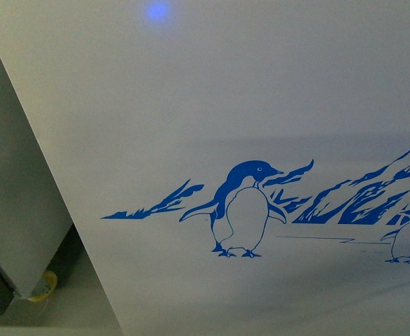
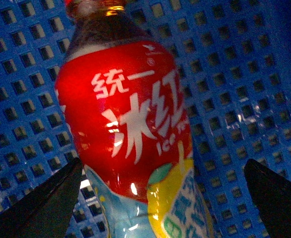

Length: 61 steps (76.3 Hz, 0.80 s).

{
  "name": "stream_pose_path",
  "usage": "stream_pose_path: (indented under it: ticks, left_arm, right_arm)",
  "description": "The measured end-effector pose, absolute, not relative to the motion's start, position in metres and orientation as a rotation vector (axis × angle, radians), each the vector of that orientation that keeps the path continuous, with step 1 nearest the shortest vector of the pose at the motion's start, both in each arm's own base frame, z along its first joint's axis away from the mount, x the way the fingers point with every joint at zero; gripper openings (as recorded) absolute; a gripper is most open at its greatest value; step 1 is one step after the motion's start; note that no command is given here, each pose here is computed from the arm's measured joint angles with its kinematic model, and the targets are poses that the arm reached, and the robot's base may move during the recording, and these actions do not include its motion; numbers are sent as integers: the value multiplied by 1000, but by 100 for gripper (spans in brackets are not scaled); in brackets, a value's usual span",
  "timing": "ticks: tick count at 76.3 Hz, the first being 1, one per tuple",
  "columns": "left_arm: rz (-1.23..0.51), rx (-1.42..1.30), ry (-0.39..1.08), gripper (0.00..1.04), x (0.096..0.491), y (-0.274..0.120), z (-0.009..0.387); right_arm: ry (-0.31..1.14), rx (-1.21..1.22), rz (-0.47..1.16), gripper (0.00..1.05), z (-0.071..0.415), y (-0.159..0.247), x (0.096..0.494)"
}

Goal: Put drink in fridge

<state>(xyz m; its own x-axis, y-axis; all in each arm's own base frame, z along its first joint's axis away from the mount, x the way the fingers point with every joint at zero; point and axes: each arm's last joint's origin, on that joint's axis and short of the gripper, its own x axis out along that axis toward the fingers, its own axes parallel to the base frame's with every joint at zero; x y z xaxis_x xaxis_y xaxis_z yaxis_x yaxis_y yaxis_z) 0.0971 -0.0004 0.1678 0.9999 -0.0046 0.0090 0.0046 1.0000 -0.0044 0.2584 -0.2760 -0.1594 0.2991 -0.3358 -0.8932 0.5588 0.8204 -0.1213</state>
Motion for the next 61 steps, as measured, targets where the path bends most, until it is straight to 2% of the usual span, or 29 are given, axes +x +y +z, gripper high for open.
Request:
stream_pose_path:
  ticks: [16,43,61]
  left_arm:
    - [-4,-4,-9,97,97,0,168]
    - [-5,-4,-9,97,97,0,168]
    - [-5,-4,-9,97,97,0,168]
  right_arm:
    - [1149,218,-563,98,-176,-270,273]
    - [1193,214,-556,98,-196,-261,274]
    - [1197,224,-540,66,-196,-259,272]
